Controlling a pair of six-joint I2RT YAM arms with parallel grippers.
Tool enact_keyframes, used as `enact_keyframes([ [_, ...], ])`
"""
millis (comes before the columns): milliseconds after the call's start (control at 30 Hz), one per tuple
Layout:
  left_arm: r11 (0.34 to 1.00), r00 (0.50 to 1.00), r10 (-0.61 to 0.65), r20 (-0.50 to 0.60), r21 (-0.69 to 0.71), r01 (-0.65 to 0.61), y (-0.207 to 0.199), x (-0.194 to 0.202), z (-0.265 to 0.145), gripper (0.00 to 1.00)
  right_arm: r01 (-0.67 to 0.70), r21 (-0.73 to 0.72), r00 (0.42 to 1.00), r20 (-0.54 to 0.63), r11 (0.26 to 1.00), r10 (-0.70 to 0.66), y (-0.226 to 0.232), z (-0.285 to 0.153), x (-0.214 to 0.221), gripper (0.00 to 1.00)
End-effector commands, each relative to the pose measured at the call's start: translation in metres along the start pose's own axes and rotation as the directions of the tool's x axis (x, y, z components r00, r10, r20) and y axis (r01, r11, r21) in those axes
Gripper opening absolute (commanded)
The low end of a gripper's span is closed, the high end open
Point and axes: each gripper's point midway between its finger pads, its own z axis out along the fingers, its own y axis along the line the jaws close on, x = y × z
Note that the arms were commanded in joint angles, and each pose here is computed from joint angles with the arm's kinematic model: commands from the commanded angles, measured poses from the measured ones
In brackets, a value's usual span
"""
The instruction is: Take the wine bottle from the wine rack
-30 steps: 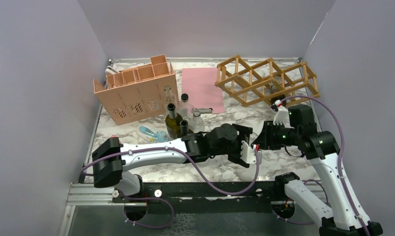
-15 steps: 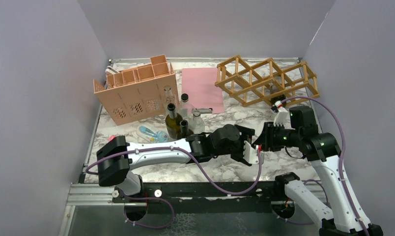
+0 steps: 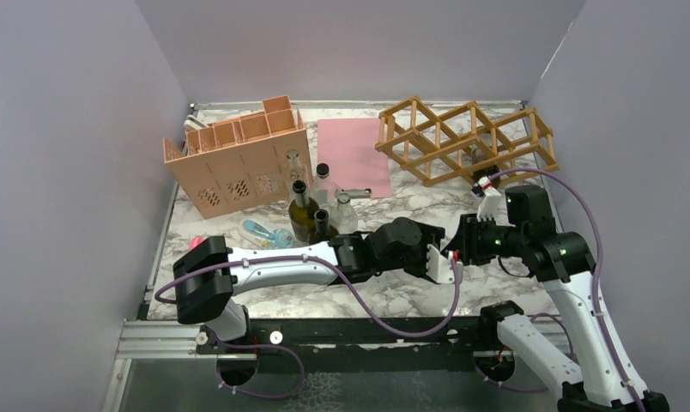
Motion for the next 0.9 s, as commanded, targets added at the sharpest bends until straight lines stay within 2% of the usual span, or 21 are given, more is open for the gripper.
enact_keyframes([
  [0, 0.999, 1.000, -0.005, 0.027, -0.038, 0.006, 0.007, -0.008, -0.005, 0.50, 0.056, -0.067, 0.996, 0.072, 0.996, -0.051, 0.019, -0.009, -0.018, 0.18],
  [67, 0.999, 0.999, -0.016, 0.033, -0.051, 0.017, 0.009, -0.008, -0.006, 0.46, 0.059, -0.064, 0.995, 0.080, 0.996, -0.054, 0.019, -0.010, -0.020, 0.30],
  [333, 0.990, 0.992, -0.096, 0.085, -0.092, 0.104, 0.016, -0.013, -0.017, 0.38, 0.057, -0.034, 0.993, 0.104, 0.998, -0.053, 0.017, -0.013, -0.026, 0.59],
  [433, 0.985, 0.986, -0.132, 0.103, -0.101, 0.142, 0.016, -0.013, -0.021, 0.37, 0.071, -0.025, 0.988, 0.140, 0.997, -0.067, 0.019, -0.018, -0.033, 0.80],
  [500, 0.980, 0.981, -0.152, 0.116, -0.115, 0.166, 0.018, -0.013, -0.024, 0.37, 0.078, -0.011, 0.983, 0.166, 0.997, -0.075, 0.021, -0.023, -0.039, 0.89],
  [567, 0.973, 0.975, -0.178, 0.135, -0.126, 0.195, 0.020, -0.015, -0.028, 0.36, 0.084, -0.001, 0.978, 0.191, 0.996, -0.082, 0.022, -0.028, -0.045, 0.94],
  [867, 0.921, 0.936, -0.294, 0.191, -0.206, 0.332, 0.037, -0.019, -0.048, 0.37, 0.025, 0.137, 0.929, 0.363, 0.990, -0.074, 0.015, -0.055, -0.080, 0.98],
])
